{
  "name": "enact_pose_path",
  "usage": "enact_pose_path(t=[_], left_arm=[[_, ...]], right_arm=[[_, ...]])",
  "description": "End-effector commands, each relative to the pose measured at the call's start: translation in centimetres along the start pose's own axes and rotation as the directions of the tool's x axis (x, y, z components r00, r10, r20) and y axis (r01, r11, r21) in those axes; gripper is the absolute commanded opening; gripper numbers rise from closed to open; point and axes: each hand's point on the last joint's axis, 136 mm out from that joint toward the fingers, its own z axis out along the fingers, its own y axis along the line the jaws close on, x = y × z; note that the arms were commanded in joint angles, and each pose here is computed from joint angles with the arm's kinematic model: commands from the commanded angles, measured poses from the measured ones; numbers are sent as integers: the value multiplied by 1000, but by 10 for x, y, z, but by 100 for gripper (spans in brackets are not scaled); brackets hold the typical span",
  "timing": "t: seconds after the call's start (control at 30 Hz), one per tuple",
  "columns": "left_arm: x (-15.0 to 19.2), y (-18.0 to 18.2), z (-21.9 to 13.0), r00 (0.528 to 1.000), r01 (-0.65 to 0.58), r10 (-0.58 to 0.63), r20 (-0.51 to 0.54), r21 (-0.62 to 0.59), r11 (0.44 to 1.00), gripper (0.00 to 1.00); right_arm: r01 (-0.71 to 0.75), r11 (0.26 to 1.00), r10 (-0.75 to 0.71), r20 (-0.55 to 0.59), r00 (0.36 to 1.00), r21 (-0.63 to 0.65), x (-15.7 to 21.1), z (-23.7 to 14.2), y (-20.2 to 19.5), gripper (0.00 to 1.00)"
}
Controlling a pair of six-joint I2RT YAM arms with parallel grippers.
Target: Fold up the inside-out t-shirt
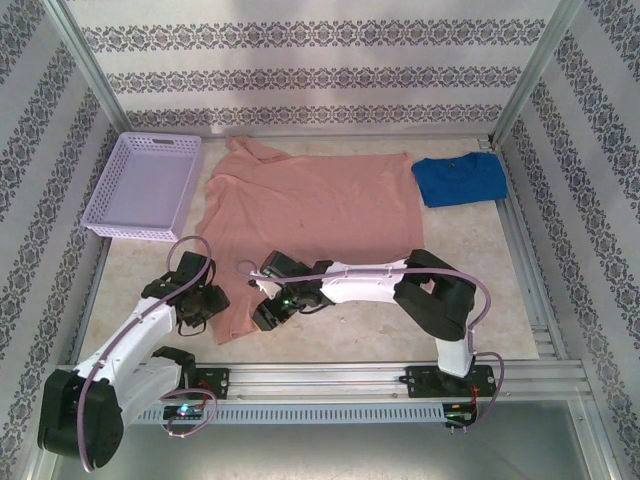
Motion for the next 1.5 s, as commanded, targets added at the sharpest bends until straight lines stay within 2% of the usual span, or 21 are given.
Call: enact_pose_path(t=[0.0,0.33,0.53,0.77,0.9,1.03,1.2,1.3,1.37,1.47], left_arm=[[10,20,8,1000,19,-20,-12,-80,997,47],[9,15,20,999,-25,23,-30,-78,997,25],[9,19,21,998,-42,37,-45,-121,992,15],[8,23,21,999,-31,26,-38,-141,989,10],[7,22,20,999,-31,27,-32,-134,990,9],[7,18,20,998,-47,43,-37,-115,992,10],[0,4,11,998,-68,66,-21,-63,996,22],[-6,-3,3,998,-69,69,2,-36,997,27],[-8,-3,1,997,-75,76,15,-39,996,29],[-10,-3,3,997,-79,80,20,-44,996,29]], right_arm=[[21,993,-16,-39,999,115,6,12,-13,46],[54,951,-15,-129,992,303,29,15,-36,26],[80,934,-28,-152,988,348,41,9,-38,22],[94,922,-33,-167,985,375,52,-1,-41,19],[104,928,-43,-175,984,357,60,-2,-36,18],[107,935,-60,-146,988,339,52,-7,-27,20],[67,952,-47,-75,996,299,33,-17,-16,22],[65,971,-64,-14,998,228,22,-21,-4,29],[105,976,-108,7,994,193,18,-17,5,35],[180,971,-186,27,982,160,8,-6,15,38]])
